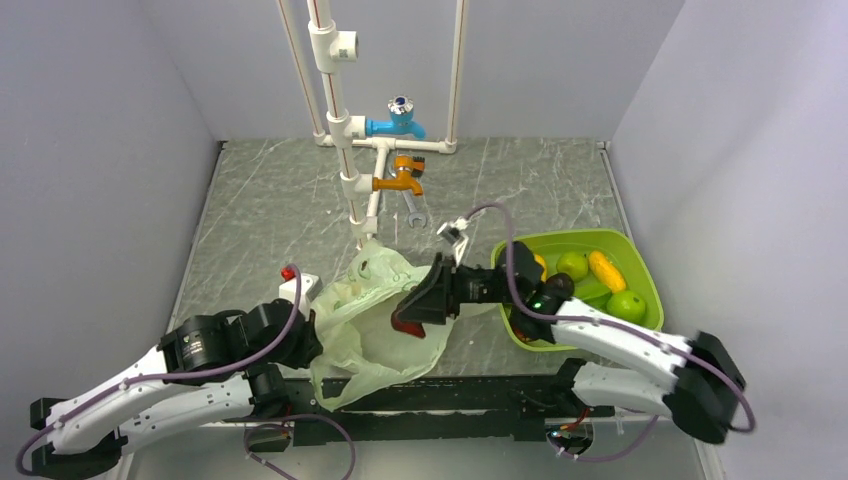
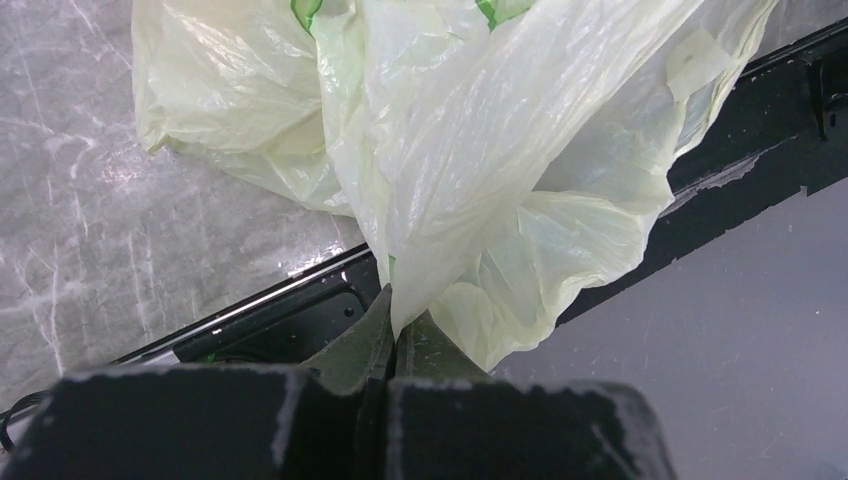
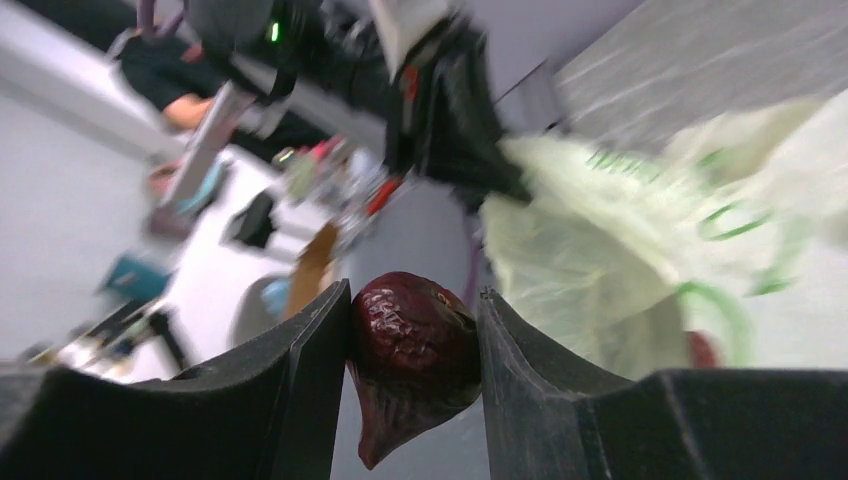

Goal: Take the fake fruits out of the plastic bag
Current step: Take out the fake fruit from the plastic bag, then place the fake fruit in the bin.

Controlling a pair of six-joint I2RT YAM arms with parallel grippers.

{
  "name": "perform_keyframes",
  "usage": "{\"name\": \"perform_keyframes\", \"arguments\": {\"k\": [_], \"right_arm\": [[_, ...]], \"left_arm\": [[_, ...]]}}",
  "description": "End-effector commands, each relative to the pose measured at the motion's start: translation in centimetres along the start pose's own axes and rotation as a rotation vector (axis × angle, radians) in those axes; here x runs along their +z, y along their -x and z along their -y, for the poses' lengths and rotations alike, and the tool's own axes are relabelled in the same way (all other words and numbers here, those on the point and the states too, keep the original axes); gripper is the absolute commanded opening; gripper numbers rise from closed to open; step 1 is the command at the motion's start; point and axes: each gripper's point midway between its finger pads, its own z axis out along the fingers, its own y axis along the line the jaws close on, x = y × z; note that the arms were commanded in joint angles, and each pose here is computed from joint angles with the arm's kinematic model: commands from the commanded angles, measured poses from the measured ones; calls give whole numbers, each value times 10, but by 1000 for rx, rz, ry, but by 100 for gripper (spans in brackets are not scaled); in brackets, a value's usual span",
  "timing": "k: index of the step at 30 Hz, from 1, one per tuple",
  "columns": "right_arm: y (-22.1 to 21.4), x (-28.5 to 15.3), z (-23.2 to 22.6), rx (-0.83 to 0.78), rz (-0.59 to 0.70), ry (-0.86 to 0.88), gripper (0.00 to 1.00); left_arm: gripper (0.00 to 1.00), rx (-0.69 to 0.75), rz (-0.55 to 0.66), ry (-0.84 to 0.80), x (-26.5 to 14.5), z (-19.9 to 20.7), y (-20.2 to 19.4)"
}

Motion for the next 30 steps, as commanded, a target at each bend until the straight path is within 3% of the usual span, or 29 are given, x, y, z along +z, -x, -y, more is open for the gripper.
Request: {"name": "perform_keyframes", "arguments": {"k": [1,5,8,12,16,23,30], "right_arm": [[42,-44,45,-210,127,-502,0],[67,-83,44,-267,256,-690,0],[87,-130,60,-166,440,-963,0],[85,-226,83,1,725,-1435,0],[80,-276,85,49,882,-1669,0],[79,-327,114,65,823,-2004,0],[79,-357,161,162,791,-2026,0]], "left_arm": [[0,-23,40,-13,-6,3,9],[0,-18,38,-8,-5,3,9],[0,-15,34,-7,-4,3,9],[0,-16,26,-5,-3,3,8],[0,-15,23,-9,-2,4,7],[0,-8,10,-6,-1,4,5],[0,-13,22,-10,-3,3,6]]}}
